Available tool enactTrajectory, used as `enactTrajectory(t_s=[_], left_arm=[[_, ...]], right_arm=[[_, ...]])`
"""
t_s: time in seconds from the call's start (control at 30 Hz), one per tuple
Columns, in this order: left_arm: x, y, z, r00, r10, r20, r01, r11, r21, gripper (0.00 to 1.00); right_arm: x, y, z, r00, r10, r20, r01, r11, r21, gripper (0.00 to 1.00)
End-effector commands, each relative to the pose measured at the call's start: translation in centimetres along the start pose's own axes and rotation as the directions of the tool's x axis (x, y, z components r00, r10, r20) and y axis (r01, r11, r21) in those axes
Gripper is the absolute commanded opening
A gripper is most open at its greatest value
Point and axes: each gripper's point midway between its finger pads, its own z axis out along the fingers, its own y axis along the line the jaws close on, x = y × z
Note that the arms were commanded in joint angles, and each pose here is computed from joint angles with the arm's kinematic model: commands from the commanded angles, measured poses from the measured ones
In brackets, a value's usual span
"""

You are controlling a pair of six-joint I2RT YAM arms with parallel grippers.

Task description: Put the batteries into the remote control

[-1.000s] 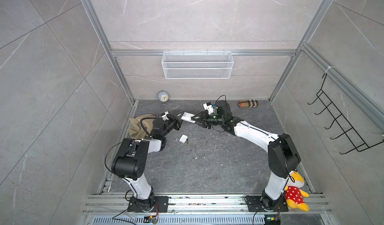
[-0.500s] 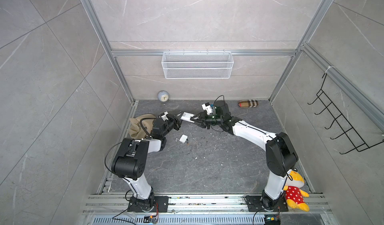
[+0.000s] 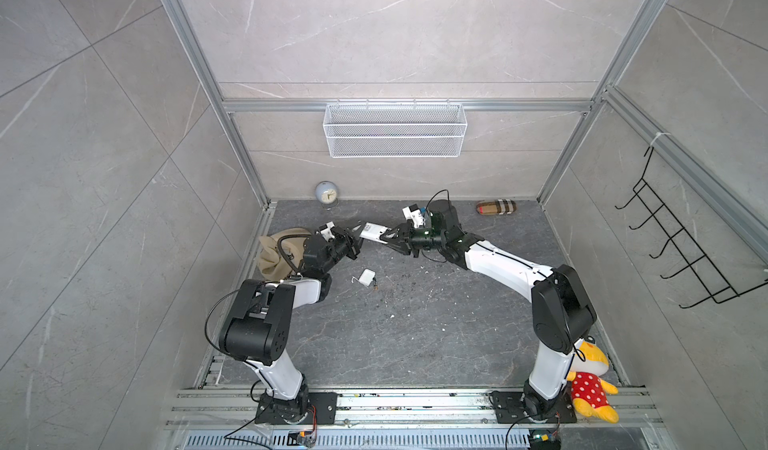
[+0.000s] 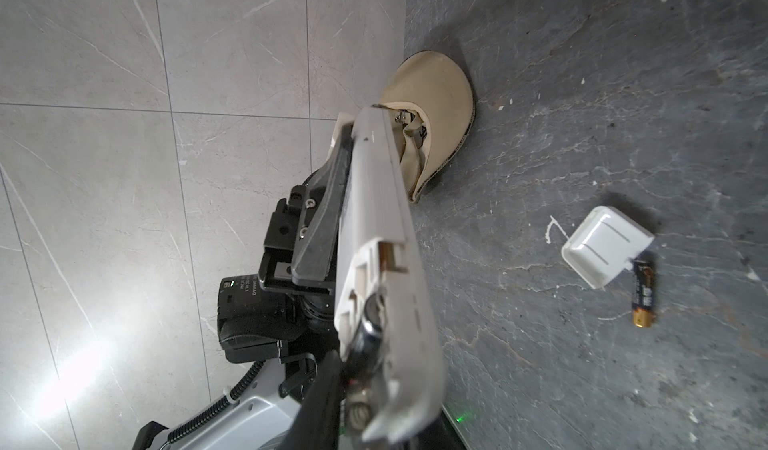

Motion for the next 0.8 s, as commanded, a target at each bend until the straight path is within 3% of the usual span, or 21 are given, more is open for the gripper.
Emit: enactTrajectory(t_s=[0.0, 0.07, 0.17, 0.37, 0.77], left_arm=[[1.27, -3.09, -0.09, 0.996, 0.086, -0.028, -0.084, 0.995, 0.060, 0.00], [1.23, -3.06, -0.13, 0.996, 0.087, -0.027, -0.086, 0.995, 0.059, 0.00], [1.23, -2.98, -0.13, 0.996, 0.085, -0.021, -0.084, 0.995, 0.060, 0.00], [1.42, -3.60, -0.09, 0.996, 0.087, -0.024, -0.085, 0.994, 0.074, 0.00], [1.68, -3.95, -0.46, 0.996, 0.087, -0.024, -0.084, 0.993, 0.086, 0.00]], right_arm=[[-0.17, 1.71, -0.05, 0.997, -0.073, 0.004, 0.073, 0.997, -0.012, 0.45], [-0.31, 1.71, -0.23, 0.997, -0.079, 0.011, 0.079, 0.997, 0.000, 0.50], [-0.34, 1.75, -0.04, 0.997, -0.078, 0.001, 0.078, 0.997, -0.007, 0.51], [-0.24, 1.22, -0.09, 0.997, -0.076, 0.001, 0.076, 0.997, 0.002, 0.36], [-0.87, 1.23, -0.91, 0.997, -0.078, 0.014, 0.078, 0.997, -0.003, 0.31]])
